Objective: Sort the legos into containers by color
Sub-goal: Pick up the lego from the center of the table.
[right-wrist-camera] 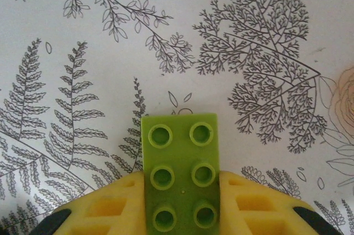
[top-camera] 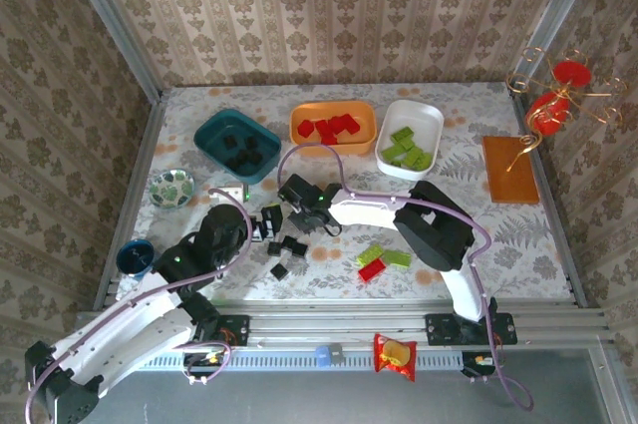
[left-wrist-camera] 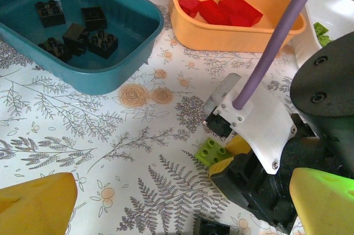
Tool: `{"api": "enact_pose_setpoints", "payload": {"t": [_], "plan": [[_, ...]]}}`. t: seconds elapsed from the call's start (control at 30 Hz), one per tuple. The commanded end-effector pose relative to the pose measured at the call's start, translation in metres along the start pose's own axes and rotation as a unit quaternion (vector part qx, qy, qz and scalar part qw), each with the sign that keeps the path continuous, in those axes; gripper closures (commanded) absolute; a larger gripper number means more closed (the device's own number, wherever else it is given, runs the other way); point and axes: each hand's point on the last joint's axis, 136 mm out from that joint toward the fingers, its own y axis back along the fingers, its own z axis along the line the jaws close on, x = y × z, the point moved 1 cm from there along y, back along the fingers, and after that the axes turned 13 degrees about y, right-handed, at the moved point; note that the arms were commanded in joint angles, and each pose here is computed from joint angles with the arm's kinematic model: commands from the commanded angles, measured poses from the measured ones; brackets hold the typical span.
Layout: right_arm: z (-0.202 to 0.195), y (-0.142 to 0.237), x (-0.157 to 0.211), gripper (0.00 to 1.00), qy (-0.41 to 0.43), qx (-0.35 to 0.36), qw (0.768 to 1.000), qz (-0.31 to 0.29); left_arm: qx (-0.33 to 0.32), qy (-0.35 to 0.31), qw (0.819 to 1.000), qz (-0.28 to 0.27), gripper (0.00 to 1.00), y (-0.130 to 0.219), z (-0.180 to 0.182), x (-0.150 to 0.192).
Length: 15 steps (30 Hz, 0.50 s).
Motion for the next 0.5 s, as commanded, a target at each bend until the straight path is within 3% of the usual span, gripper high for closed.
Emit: {"api": "enact_pose_setpoints", "payload": {"t": [0.0, 0.3, 0.47], "plan": [[-0.014, 0.003, 0.022, 0.74, 0.0, 0.038, 0.999, 0.021, -0.011, -0.009, 1.0, -0.008, 0.0, 0.003, 0.002, -0.008], [-0.051, 0.044, 0.032, 0.79, -0.084, 0.065, 0.994, -0.039, -0.018, -0.009, 1.0, 0.001, 0.0, -0.002, 0.006, -0.002], [-0.09, 0.076, 0.047, 0.81, -0.143, 0.091, 0.983, -0.066, -0.02, -0.006, 1.0, 0.003, 0.0, -0.005, 0.008, 0.0]]}}
